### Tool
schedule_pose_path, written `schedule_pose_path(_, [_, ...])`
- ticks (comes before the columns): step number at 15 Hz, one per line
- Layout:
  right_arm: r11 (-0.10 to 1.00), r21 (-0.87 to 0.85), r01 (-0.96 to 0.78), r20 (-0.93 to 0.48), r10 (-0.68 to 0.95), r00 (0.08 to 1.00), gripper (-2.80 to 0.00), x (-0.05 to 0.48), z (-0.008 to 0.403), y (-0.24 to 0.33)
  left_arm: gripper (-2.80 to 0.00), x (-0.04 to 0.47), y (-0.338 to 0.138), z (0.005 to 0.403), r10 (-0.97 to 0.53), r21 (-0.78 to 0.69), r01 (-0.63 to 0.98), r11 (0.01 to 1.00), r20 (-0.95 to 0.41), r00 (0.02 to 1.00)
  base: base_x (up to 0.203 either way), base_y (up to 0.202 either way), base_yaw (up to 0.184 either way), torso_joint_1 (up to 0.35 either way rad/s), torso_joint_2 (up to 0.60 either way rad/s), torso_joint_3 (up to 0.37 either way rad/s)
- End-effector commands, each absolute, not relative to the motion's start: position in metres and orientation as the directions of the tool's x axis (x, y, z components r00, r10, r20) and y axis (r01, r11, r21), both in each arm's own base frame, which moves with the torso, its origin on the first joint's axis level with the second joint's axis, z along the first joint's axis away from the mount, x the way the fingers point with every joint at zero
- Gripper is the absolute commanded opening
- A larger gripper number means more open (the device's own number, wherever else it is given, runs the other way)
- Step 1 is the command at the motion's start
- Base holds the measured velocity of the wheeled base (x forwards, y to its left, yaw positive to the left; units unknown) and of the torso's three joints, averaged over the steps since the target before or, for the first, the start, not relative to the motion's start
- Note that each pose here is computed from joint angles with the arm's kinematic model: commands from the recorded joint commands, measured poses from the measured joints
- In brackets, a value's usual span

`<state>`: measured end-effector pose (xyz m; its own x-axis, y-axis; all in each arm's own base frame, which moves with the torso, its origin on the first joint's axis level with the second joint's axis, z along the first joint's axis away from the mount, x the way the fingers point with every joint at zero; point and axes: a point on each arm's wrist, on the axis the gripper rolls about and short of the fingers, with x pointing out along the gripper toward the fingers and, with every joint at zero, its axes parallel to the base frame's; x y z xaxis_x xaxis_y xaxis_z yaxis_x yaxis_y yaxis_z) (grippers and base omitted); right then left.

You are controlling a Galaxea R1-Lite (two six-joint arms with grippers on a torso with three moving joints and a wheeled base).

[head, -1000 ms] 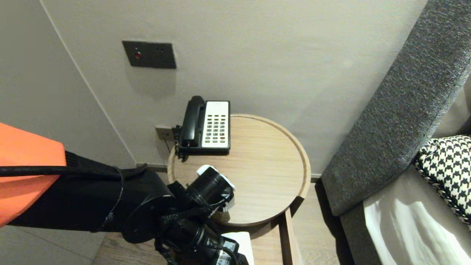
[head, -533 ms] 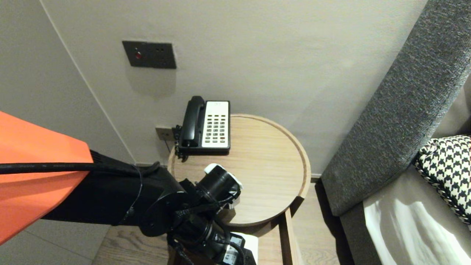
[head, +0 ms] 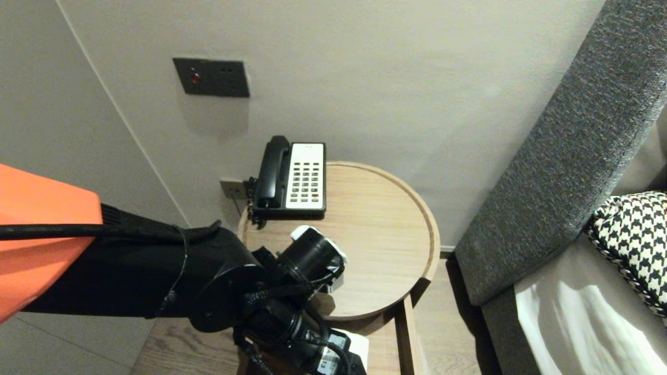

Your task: Take the tissue out of the drawer one by one and place them on the table

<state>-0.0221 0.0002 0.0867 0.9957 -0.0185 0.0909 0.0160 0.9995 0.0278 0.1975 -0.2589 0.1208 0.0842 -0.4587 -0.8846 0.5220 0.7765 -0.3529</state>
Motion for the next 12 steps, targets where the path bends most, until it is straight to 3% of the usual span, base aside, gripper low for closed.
schedule_pose_path(1, [0.999, 0.028, 0.017, 0.05, -0.018, 0.999, -2.8, -0.019, 0.076, 0.0, 0.0, 0.194, -0.259, 0.136, -0.461, -0.35, 0.531, 0.772, -0.883, 0.087, 0.0, 0.0, 0.0, 0.0, 0.0, 0.0])
schedule_pose_path(5, [0.999, 0.028, 0.017, 0.05, -0.018, 0.999, -2.8, -0.019, 0.076, 0.0, 0.0, 0.186, -0.27, 0.123, -0.341, -0.225, 0.544, 0.808, -0.933, 0.119, 0.0, 0.0, 0.0, 0.0, 0.0, 0.0])
schedule_pose_path(12, [0.999, 0.028, 0.017, 0.05, -0.018, 0.999, -2.8, -0.019, 0.076, 0.0, 0.0, 0.184, -0.295, 0.121, -0.291, -0.189, 0.58, 0.793, -0.953, 0.087, 0.0, 0.0, 0.0, 0.0, 0.0, 0.0])
